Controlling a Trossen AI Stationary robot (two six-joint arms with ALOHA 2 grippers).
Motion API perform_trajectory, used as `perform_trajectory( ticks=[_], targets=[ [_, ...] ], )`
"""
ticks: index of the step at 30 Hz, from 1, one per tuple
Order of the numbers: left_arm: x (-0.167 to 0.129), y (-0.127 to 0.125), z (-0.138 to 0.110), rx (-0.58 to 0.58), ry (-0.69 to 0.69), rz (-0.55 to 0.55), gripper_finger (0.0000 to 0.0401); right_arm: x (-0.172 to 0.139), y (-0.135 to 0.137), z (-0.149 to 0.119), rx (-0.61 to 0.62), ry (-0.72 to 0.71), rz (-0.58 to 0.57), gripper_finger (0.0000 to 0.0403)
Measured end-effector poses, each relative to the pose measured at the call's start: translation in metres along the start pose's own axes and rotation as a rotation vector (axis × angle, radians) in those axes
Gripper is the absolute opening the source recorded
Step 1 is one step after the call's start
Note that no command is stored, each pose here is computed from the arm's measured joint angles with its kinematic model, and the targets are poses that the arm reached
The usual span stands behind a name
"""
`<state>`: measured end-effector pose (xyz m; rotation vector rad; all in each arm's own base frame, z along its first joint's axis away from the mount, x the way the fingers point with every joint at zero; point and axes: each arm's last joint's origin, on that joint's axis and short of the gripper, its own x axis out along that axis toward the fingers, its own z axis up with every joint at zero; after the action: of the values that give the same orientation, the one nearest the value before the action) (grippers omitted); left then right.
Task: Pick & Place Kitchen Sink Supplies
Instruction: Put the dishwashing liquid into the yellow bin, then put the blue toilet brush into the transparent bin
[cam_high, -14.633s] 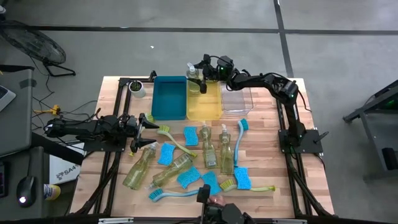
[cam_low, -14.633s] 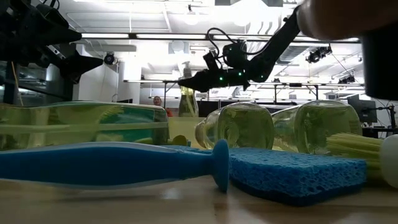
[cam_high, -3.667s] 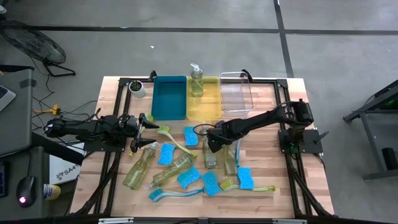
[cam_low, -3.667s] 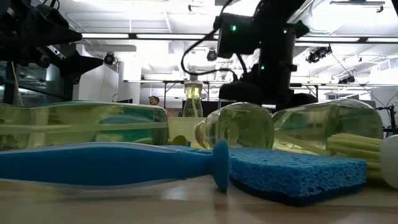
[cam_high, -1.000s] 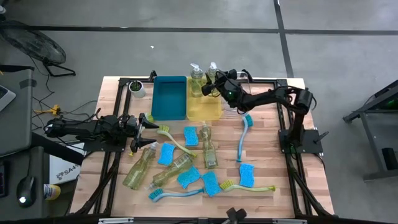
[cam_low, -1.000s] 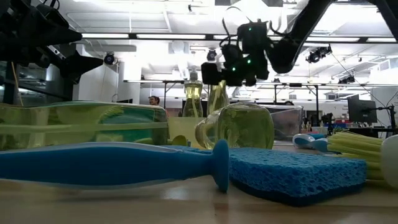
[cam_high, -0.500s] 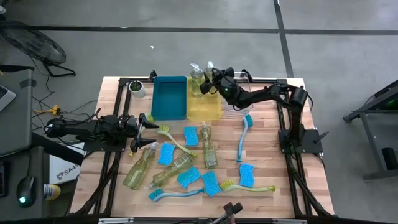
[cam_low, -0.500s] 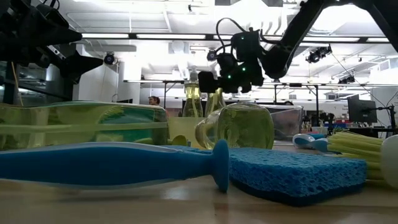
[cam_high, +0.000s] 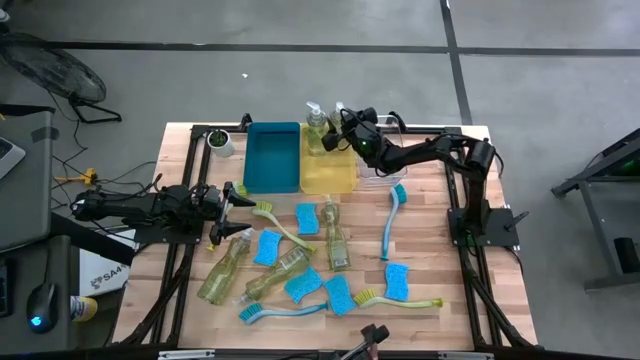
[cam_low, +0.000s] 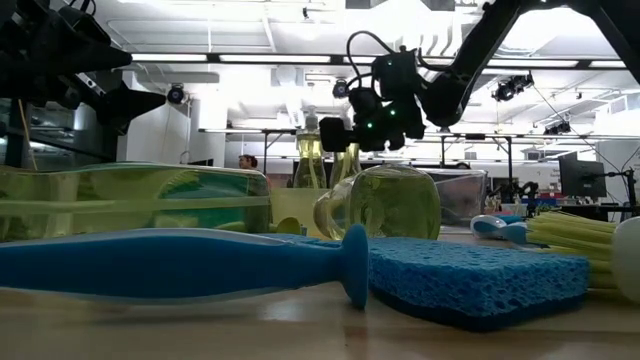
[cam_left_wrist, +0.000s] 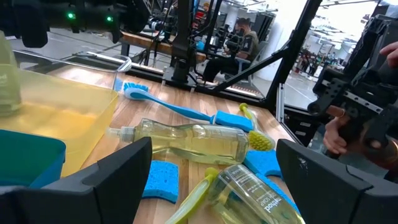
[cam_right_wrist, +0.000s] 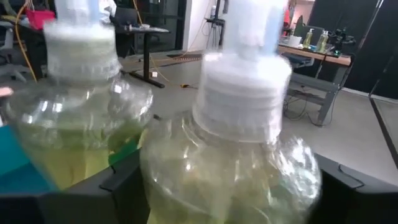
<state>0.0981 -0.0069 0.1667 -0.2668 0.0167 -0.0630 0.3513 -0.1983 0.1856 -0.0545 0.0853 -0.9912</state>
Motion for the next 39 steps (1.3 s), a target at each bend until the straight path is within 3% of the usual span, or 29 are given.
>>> perform_trajectory(
  ticks=[11, 39],
  targets=[
    [0.0, 0.0, 0.0, 0.0, 0.0, 0.0, 0.034, 0.0, 0.0, 0.002, 0.009, -0.013, 0.0, 0.0364],
    [0.0, 0.0, 0.0, 0.0, 0.0, 0.0, 0.034, -0.019, -0.009, 0.053, -0.06, -0.122, -0.003, 0.0367]
  ],
)
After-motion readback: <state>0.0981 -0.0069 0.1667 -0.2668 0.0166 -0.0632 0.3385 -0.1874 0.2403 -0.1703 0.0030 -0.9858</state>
